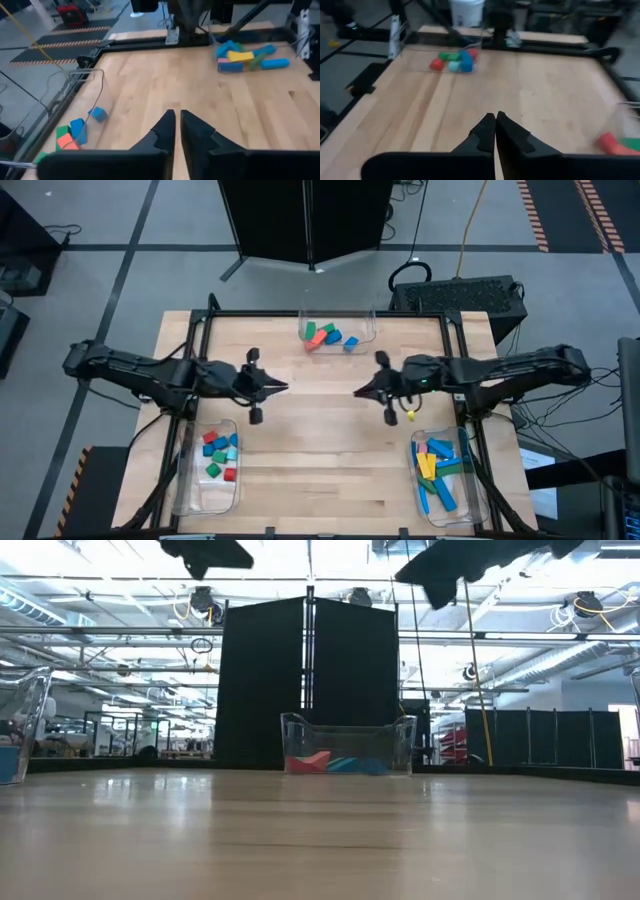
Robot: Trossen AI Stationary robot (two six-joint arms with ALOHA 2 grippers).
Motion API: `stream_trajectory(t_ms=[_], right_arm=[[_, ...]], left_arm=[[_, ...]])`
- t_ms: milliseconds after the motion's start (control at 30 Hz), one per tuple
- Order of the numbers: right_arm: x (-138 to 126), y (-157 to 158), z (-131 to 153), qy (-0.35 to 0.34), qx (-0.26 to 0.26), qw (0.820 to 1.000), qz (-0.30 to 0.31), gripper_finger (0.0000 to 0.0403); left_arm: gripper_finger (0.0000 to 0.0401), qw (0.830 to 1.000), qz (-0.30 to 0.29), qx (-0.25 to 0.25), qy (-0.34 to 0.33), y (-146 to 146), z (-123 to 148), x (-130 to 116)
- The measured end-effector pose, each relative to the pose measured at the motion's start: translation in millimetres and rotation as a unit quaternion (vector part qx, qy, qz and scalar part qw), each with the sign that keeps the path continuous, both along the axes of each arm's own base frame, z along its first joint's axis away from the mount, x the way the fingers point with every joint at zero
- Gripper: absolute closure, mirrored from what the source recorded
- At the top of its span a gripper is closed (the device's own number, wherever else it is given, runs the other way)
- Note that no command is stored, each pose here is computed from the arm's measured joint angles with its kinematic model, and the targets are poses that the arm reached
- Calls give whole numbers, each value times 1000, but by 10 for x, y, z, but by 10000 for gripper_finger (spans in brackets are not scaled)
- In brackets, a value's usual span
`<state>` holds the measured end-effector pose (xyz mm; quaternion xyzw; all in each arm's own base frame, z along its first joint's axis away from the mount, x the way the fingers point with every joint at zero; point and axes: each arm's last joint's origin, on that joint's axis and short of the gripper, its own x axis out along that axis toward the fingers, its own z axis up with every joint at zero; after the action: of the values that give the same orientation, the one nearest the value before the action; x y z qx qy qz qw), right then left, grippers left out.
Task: Sort blocks by size
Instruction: Return to Home Position
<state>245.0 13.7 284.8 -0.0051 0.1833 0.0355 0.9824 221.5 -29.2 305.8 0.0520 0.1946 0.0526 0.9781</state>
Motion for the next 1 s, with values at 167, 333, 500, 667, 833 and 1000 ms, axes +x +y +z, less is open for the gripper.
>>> stream_trajectory(t_ms=[167, 333, 500, 667, 833, 1000], right_arm=[[-260, 18, 159, -10, -19, 998, -59, 399], [-486, 88, 284, -28, -33, 996, -79, 401], [-650, 143, 340, -63, -36, 993, -95, 402], [-825, 142, 257, -99, -32, 990, -97, 402], [-1036, 81, 94, -113, -31, 986, -115, 402], [-1204, 42, -45, -144, -19, 983, -113, 403]], left_arm=[[397, 1000, 8, 2, -24, -42, 36, -214], [397, 999, 13, -8, -46, -52, -25, -432], [400, 998, 11, -21, -61, -62, -100, -579], [400, 997, 15, -22, -73, -54, -144, -683], [400, 996, 20, -22, -84, -37, -110, -754], [401, 996, 20, -20, -79, -35, -129, -761]])
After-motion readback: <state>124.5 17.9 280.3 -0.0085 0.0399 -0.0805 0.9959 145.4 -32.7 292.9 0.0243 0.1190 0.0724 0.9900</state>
